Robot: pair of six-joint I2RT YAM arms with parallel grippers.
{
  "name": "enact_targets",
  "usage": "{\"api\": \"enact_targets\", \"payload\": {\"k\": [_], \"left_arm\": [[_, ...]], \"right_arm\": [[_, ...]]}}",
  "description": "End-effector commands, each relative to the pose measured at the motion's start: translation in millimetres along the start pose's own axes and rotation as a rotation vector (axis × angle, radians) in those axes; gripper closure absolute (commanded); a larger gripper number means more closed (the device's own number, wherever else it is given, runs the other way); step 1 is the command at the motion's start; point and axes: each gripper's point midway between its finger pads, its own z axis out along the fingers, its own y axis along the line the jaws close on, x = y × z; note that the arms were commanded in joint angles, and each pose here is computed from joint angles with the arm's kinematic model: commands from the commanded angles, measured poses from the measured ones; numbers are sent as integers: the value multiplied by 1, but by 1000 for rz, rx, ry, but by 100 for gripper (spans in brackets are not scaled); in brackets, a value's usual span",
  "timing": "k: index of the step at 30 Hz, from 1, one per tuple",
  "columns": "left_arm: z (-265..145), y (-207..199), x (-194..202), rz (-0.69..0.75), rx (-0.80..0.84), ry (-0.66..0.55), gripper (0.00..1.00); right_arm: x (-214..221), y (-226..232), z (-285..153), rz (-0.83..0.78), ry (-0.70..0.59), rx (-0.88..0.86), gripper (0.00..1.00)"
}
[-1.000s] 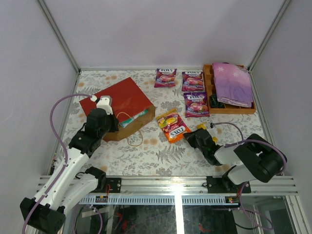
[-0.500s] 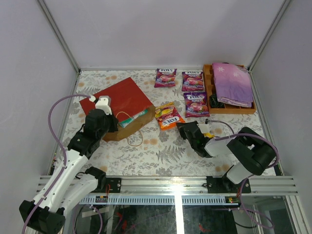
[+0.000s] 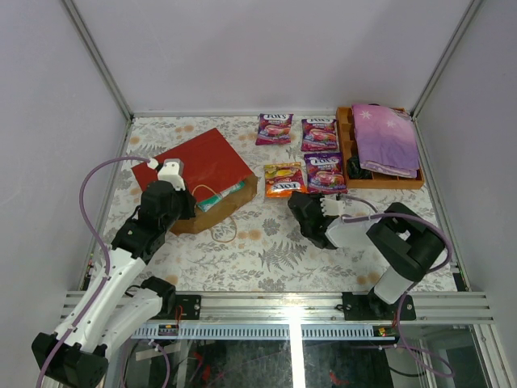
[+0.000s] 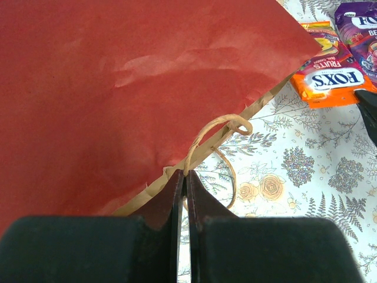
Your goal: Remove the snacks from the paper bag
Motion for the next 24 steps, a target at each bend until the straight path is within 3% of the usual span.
{"api": "enact_targets", "payload": {"k": [1, 15, 20, 24], "left_arm": [[-2, -3, -10, -12, 16, -36, 100], [-2, -2, -11, -11, 13, -42, 100], [0, 3, -10, -11, -15, -41, 100], [3, 12, -15, -2, -79, -48, 100]], "right_arm": [[-5, 24, 16, -20, -98, -47, 100], [6, 34, 45, -122, -141, -31, 98], [10, 43, 45, -148, -129, -64, 68], [11, 49, 41, -194, -113, -53, 7]]}}
